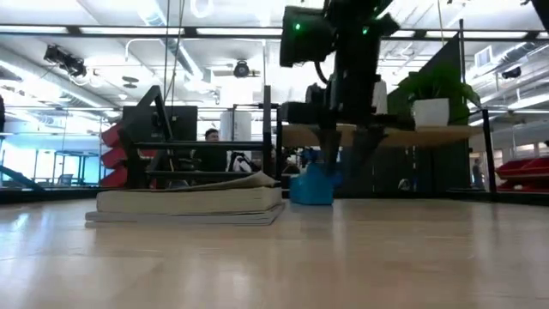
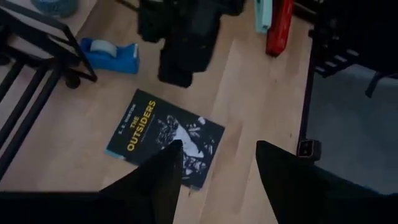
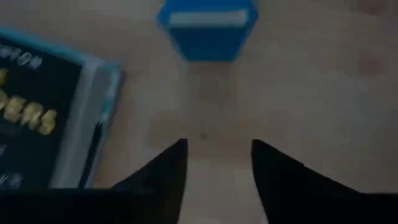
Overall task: Stock shelves
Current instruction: Put the blue tape dispenser under the shelf
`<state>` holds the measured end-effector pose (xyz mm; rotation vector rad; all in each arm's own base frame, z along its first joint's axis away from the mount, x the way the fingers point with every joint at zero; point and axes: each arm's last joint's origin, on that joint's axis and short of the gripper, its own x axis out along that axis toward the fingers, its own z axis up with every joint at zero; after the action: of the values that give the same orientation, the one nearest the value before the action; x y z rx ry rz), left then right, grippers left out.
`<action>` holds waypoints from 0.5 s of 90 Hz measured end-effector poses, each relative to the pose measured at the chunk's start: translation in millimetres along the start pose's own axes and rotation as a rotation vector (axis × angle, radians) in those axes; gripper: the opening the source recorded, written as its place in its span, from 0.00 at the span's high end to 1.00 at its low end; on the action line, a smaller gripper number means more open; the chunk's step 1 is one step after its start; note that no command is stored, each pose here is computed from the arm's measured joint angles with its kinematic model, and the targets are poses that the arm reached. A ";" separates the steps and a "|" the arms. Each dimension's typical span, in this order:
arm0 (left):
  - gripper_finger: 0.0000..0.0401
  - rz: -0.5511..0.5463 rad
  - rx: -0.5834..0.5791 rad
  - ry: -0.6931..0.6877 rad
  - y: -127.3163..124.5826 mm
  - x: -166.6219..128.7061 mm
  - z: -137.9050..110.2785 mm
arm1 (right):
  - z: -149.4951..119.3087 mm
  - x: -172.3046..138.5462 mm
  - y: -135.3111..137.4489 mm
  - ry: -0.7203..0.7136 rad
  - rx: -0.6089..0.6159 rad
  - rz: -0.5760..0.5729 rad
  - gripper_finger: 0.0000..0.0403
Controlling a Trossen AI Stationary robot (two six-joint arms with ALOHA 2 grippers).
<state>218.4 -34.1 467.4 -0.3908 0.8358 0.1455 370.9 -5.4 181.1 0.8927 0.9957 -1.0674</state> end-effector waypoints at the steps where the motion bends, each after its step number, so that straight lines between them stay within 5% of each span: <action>1: 0.54 0.000 0.000 0.000 0.0 0.0 0.0 | 1.5 1.0 0.4 -0.001 -0.002 0.005 0.78; 15: 0.54 0.002 0.000 0.000 0.1 0.0 -0.1 | 21.3 11.8 1.6 -0.027 -0.002 0.040 0.98; 45: 0.54 0.003 -0.004 0.002 0.2 0.2 -0.1 | 59.7 20.2 -2.8 -0.094 0.026 0.097 0.99</action>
<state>218.4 -34.0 467.1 -0.3930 0.8380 0.1498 384.0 -67.1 179.8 0.8946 0.8537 -1.0321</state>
